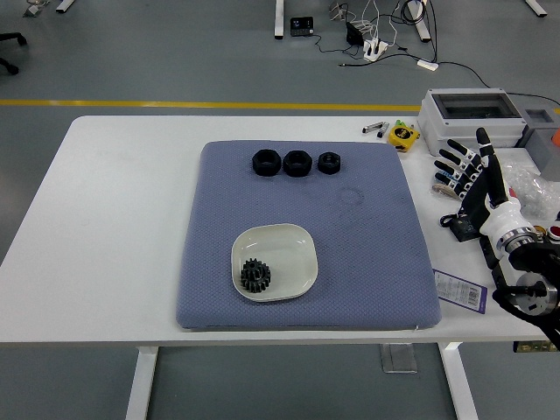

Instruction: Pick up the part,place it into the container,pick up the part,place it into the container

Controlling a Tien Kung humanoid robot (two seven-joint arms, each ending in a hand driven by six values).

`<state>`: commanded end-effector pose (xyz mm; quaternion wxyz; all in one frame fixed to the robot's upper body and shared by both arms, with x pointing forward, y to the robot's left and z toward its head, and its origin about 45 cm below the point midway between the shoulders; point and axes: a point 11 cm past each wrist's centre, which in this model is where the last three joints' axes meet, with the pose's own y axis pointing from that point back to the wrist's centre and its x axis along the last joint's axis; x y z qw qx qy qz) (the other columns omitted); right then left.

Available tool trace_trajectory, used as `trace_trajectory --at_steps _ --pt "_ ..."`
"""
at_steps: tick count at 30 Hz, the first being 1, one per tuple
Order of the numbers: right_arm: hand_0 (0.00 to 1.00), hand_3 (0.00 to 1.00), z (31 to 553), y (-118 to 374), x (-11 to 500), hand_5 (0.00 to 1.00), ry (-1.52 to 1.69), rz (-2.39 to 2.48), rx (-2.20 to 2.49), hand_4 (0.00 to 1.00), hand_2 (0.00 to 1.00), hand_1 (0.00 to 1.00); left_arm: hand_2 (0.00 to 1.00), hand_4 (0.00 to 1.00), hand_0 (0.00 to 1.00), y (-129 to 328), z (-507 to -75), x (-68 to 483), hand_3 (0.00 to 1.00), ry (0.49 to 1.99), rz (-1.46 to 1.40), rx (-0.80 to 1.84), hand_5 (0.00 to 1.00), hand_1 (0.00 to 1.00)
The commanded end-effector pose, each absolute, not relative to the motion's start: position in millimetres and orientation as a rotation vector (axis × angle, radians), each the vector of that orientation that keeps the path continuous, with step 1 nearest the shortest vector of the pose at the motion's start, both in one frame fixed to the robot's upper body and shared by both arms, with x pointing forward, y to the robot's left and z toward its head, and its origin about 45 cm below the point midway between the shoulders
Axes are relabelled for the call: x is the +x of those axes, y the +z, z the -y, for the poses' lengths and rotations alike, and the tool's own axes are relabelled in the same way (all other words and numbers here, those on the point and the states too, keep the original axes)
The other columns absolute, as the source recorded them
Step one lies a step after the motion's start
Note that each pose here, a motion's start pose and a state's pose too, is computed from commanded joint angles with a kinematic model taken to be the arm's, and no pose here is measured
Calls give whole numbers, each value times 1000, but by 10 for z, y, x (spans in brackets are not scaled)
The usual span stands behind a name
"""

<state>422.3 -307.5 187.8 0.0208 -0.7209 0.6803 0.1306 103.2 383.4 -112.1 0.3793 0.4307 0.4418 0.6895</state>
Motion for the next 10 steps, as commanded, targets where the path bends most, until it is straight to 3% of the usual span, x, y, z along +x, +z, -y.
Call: trace_trajectory --at_steps 10 --pt "909 849 3075 1879 4226 979 403 -2114 -2240 998 852 832 639 610 710 -1118 -3828 1050 563 1763 -1127 1096 684 620"
